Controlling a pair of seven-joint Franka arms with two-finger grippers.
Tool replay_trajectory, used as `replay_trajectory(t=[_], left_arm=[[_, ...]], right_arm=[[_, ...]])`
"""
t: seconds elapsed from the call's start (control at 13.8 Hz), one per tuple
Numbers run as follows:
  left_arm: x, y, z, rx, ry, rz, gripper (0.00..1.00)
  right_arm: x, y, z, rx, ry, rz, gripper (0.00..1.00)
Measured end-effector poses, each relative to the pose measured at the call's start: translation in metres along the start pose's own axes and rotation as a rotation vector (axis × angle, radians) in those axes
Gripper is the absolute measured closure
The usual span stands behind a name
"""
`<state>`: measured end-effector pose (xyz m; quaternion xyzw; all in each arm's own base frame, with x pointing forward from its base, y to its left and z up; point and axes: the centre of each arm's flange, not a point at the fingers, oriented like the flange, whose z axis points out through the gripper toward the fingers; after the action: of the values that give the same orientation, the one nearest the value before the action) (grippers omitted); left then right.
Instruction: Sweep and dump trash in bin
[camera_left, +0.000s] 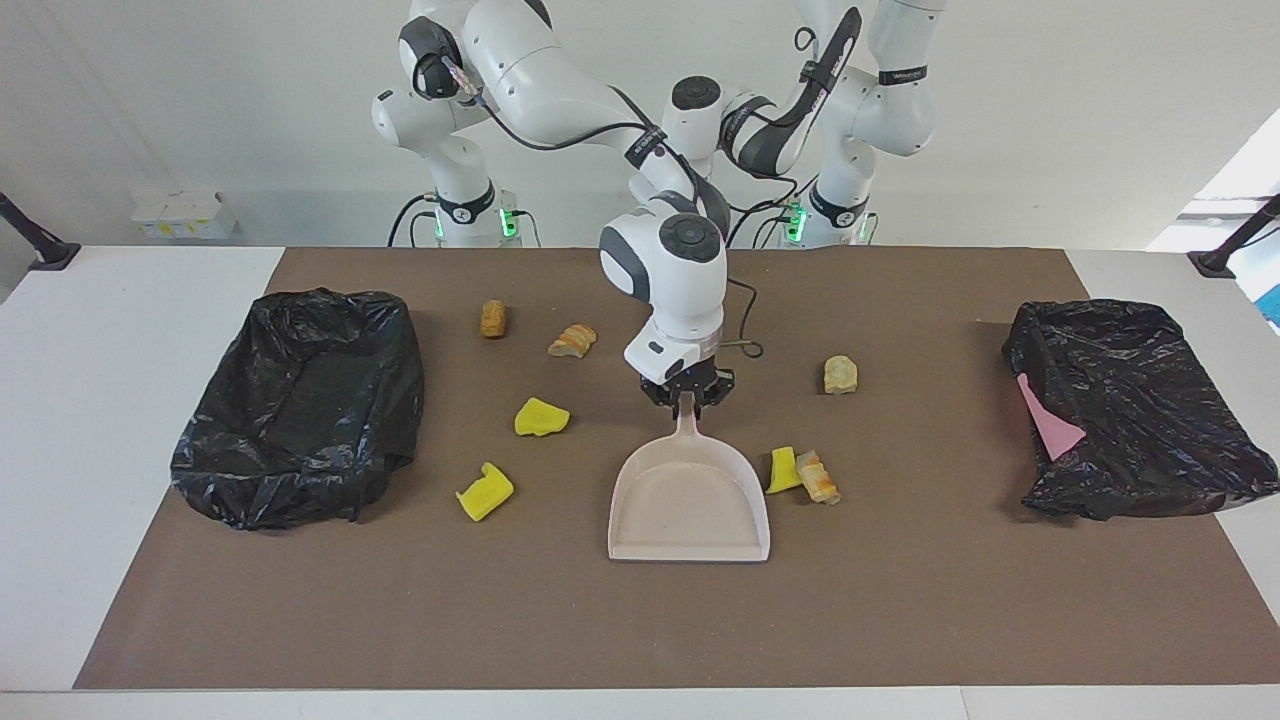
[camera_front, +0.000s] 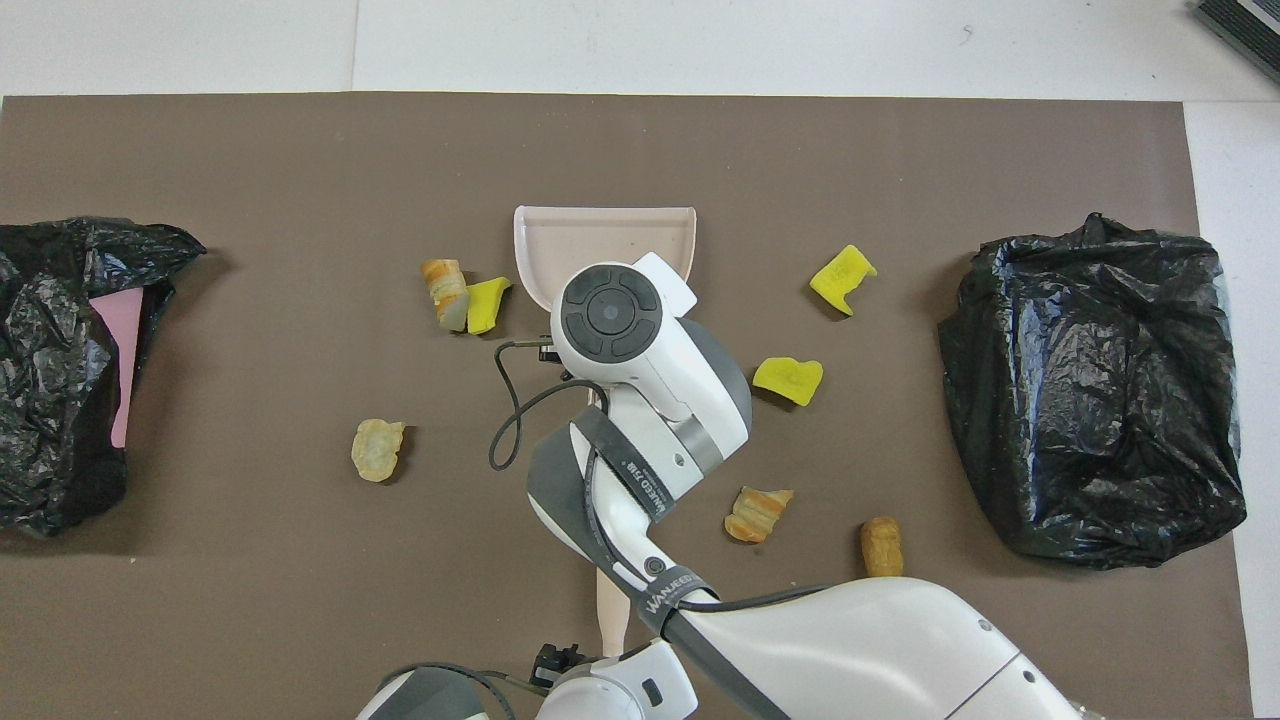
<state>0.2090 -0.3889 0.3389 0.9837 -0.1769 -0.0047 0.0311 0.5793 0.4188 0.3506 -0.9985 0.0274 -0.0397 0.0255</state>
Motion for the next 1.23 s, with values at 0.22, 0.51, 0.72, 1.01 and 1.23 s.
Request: replay_trajectory(t=[0.22, 0.51, 0.72, 1.01, 1.23], left_arm=[[-0.002, 0.0, 0.002, 0.004, -0.005, -0.006, 0.28], [-0.002, -0.001, 0.006, 0.008, -0.012, -0.008, 0.44], [0.002, -0.006, 0.009, 0.013, -0.017, -0.022, 0.73], [0.047, -0.055, -0.008, 0.061, -0.013, -0.119, 0.73], [0.084, -0.092, -0.041, 0.074, -0.019, -0.215, 0.73]], right_arm=[[0.01, 0.009, -0.01, 0.008, 0.015, 0.019, 0.69], [0.031, 0.034, -0.037, 0.021, 0.052, -0.095, 0.69], [0.045, 0.06, -0.059, 0.018, 0.075, -0.268, 0.69], [0.049, 0.078, -0.06, -0.011, 0.047, -0.541, 0.69], [0.051, 0.089, -0.055, -0.025, 0.018, -0.805, 0.69]])
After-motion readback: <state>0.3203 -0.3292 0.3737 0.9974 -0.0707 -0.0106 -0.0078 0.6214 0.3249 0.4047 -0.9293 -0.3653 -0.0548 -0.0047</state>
